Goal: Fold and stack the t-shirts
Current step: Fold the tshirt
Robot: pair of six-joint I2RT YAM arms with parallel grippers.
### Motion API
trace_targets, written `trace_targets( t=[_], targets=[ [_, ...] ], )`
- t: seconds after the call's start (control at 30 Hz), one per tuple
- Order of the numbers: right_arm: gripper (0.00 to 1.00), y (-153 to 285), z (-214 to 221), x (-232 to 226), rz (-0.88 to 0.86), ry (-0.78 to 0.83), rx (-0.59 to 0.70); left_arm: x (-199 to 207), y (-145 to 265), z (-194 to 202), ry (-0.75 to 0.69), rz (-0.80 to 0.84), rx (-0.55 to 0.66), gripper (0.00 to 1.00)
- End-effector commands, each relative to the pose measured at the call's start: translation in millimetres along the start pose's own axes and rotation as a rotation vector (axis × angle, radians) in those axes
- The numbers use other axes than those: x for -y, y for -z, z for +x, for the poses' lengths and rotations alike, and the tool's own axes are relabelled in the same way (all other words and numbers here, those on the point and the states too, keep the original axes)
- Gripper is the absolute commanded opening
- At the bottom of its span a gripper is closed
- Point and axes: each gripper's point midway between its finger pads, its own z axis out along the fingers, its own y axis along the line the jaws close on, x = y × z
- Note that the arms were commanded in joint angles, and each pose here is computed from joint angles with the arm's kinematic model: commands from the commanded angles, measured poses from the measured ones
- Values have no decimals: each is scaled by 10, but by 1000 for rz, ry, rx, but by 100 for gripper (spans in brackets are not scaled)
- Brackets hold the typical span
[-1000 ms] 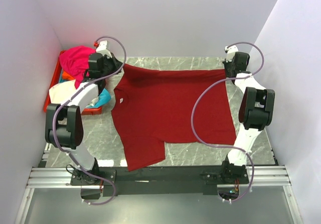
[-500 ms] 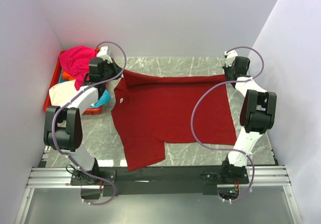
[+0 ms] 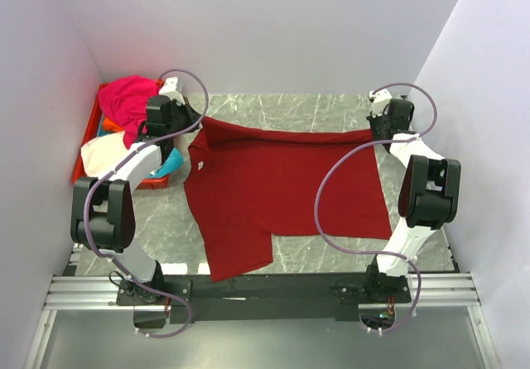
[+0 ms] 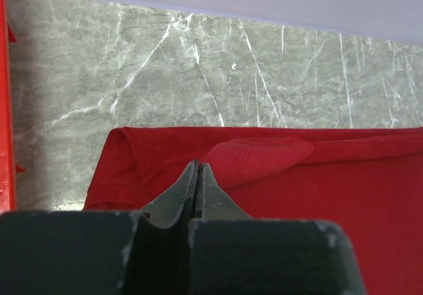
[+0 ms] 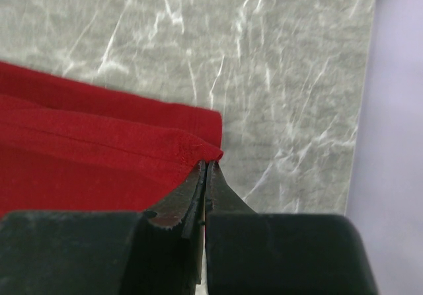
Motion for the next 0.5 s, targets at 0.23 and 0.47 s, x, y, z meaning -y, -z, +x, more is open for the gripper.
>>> trace_targets(
  t=[0.23, 0.47],
  targets=[
    [0, 164, -26, 60, 3, 40, 30, 78, 75, -218, -53, 8, 42, 0],
    [0, 211, 67, 21, -17, 52, 13, 71, 105, -171, -67, 7, 22, 0]
  ],
)
